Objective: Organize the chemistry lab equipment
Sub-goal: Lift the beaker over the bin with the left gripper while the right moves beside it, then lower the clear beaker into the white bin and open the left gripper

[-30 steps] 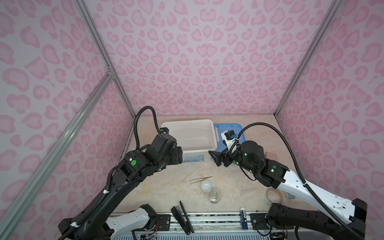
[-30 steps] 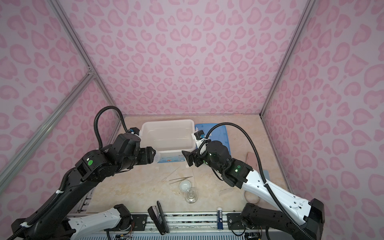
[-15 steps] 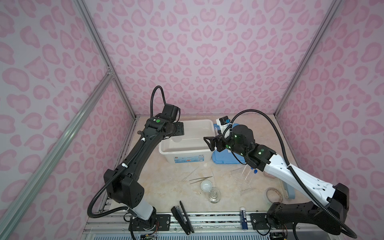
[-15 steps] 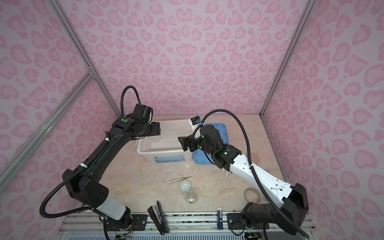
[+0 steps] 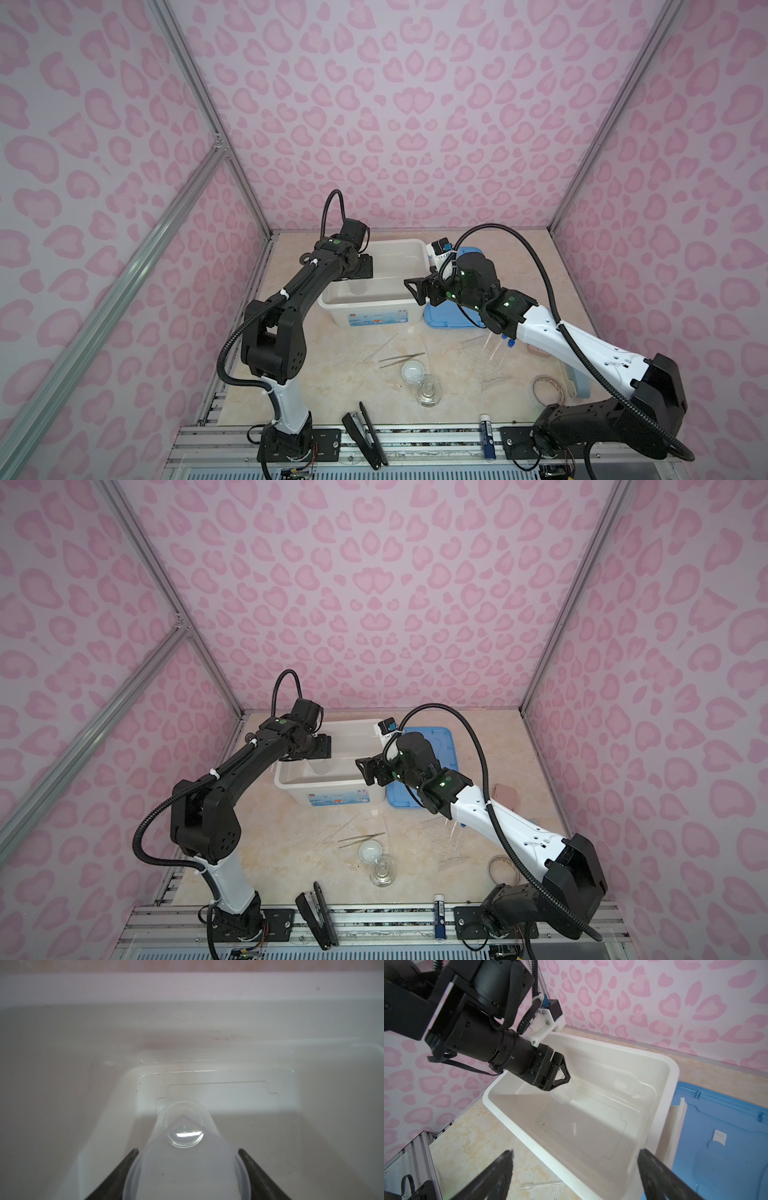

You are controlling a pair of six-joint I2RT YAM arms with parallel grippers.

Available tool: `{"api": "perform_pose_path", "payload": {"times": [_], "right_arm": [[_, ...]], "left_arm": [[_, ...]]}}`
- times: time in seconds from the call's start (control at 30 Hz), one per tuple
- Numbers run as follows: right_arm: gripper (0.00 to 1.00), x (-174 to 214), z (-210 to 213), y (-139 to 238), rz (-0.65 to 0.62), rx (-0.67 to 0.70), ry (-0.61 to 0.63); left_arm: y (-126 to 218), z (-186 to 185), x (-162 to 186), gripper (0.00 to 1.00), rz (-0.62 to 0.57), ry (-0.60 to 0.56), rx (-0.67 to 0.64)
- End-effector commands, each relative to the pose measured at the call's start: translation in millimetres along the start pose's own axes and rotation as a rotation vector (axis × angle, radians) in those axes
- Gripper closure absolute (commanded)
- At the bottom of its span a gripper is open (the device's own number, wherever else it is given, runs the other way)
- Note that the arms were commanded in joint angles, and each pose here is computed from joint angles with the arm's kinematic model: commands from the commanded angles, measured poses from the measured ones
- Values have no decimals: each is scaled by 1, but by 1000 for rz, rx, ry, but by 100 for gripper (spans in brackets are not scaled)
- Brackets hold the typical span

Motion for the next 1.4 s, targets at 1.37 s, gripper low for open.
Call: {"api": "perform_pose_path", "payload": {"times": [1.37], "right_arm": [[7,11,10,-26,25,-56,16]], "left_arm": [[-59,-2,16,15,-1,-13,11]]}}
Point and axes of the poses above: each gripper's point midway between its finger pads, its own y axis back along the fingers, its own z axis along the line the jaws close on, x = y × z, the point moved 5 cm from there along y, back along the fingers, and after that the axes turned 9 degrees about y, right-handed, at the moved point
